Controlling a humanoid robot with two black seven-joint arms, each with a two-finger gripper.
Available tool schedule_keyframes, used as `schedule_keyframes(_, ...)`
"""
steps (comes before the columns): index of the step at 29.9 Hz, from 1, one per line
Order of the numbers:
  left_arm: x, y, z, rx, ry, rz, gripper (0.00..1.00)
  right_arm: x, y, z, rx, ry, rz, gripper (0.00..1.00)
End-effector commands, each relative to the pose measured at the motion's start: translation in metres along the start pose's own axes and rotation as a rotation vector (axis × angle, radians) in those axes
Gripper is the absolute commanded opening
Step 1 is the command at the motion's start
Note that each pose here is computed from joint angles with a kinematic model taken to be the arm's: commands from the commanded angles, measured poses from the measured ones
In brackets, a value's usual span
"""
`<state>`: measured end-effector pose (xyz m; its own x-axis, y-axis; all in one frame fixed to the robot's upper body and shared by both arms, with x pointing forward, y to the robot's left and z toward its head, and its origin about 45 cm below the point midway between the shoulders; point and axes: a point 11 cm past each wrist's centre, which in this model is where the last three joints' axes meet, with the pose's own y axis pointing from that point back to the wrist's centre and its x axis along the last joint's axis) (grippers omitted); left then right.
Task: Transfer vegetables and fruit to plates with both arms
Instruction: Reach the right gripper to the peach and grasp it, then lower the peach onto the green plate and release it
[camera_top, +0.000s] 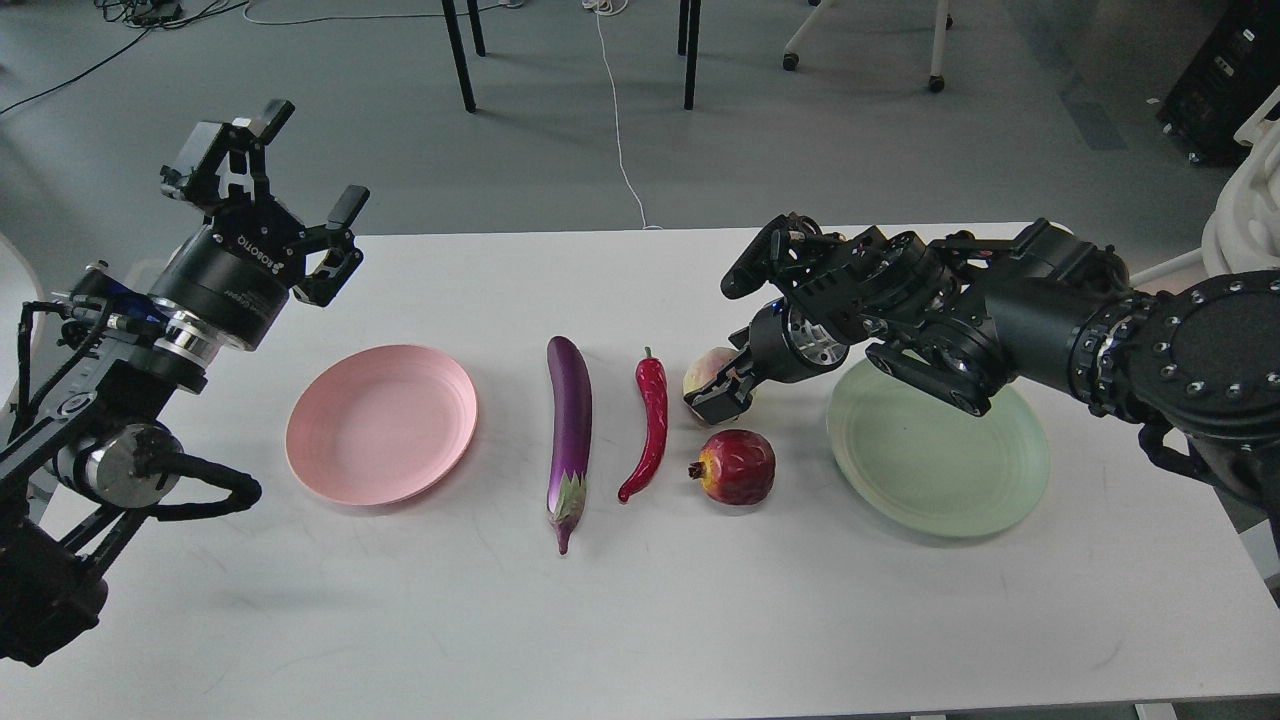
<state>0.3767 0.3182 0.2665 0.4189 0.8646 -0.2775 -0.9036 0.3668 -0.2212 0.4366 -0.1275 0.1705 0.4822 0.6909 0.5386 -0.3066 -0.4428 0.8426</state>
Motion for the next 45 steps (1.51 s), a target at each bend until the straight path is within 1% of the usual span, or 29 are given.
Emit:
schedule_keyframes(1, 0.001, 0.0, 0.001, -0.004, 0.0, 0.003, 0.99, 0.0, -0.001, 0.0, -0.004, 0.003, -0.002, 0.92)
schedule_keyframes(3, 0.002, 0.0, 0.003, -0.01, 0.0, 0.005, 0.99, -0.002, -0.001, 0.002, -0.008, 0.006, -0.009, 0.87)
schedule_keyframes(4, 0.002, 0.0, 0.003, -0.01, 0.001, 0.004, 0.99, -0.003, -0.001, 0.002, -0.01, 0.009, -0.014, 0.83)
schedule_keyframes(9, 0.003, 0.001, 0.005, -0.01, -0.003, 0.006, 0.99, -0.008, 0.0, 0.005, -0.019, 0.018, -0.035, 0.54)
schedule_keyframes(11, 0.004, 0.001, 0.005, -0.009, -0.006, 0.006, 0.99, -0.003, 0.004, 0.007, -0.025, 0.022, -0.028, 0.45)
schedule_keyframes(13, 0.004, 0.001, 0.006, -0.011, -0.007, 0.007, 0.99, 0.006, 0.012, 0.011, -0.033, 0.02, -0.014, 0.38)
schedule_keyframes(16, 0.005, 0.0, 0.008, -0.018, -0.007, 0.008, 0.99, 0.022, 0.05, 0.033, -0.07, 0.012, 0.02, 0.38)
schedule_keyframes(20, 0.005, 0.0, 0.009, -0.022, -0.009, 0.01, 0.99, 0.018, 0.114, 0.06, -0.103, -0.018, 0.049, 0.38)
schedule_keyframes(22, 0.005, 0.0, 0.009, -0.022, -0.006, 0.01, 0.99, -0.001, 0.145, 0.073, -0.124, -0.051, 0.048, 0.39)
schedule_keyframes(23, 0.005, 0.0, 0.009, -0.021, -0.007, 0.009, 0.99, -0.017, 0.157, 0.079, -0.135, -0.07, 0.034, 0.39)
schedule_keyframes(29, 0.0, -0.002, 0.004, -0.022, 0.009, 0.003, 0.99, -0.127, 0.204, 0.114, -0.253, -0.129, -0.141, 0.39)
schedule_keyframes(31, 0.0, -0.002, 0.005, -0.024, 0.011, 0.004, 0.99, -0.153, 0.205, 0.115, -0.255, -0.166, -0.164, 0.39)
schedule_keyframes(36, -0.005, -0.003, 0.005, -0.027, 0.017, -0.01, 0.99, -0.176, 0.193, 0.112, -0.239, -0.178, -0.16, 0.39)
schedule_keyframes(40, -0.005, -0.003, 0.007, -0.03, 0.014, -0.012, 0.99, -0.174, 0.187, 0.117, -0.25, -0.166, -0.138, 0.39)
schedule_keyframes(43, -0.005, -0.003, 0.008, -0.03, 0.011, -0.012, 0.99, -0.157, 0.169, 0.114, -0.231, -0.13, -0.134, 0.4)
schedule_keyframes(45, -0.005, -0.003, 0.008, -0.03, 0.011, -0.012, 0.99, -0.154, 0.165, 0.116, -0.237, -0.121, -0.135, 0.42)
